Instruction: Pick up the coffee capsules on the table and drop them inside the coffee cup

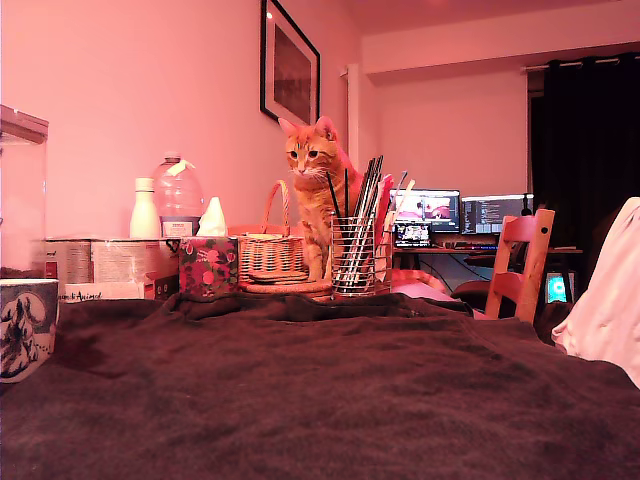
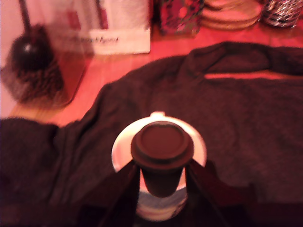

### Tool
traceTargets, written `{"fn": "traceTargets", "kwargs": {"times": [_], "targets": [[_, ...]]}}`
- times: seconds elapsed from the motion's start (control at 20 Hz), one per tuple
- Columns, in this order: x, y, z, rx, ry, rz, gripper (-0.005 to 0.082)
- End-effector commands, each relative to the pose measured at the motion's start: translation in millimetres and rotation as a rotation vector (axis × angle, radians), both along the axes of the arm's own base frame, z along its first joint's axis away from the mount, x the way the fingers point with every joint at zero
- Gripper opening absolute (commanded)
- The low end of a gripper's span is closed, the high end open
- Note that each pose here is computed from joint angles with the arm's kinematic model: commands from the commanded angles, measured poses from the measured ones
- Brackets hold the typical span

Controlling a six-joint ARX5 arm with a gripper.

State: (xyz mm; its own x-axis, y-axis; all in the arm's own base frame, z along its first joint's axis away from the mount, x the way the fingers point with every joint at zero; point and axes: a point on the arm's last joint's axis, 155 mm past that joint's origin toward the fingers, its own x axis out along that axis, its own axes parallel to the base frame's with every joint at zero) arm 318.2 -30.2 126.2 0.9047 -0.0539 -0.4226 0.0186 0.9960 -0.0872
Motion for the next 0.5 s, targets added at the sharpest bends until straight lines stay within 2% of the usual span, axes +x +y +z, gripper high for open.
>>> {"fn": "traceTargets", "kwargs": {"times": [0.0, 0.2, 0.45], "targets": [[3.7, 0.9, 4.6, -0.01, 0.0, -0.008, 0.0211], [11.2, 0.8, 1.8, -0.039, 0.051, -0.033, 0.0211], [24.8, -3.9, -3.9, -0.04, 0.129, -0.065, 0.0211]]}}
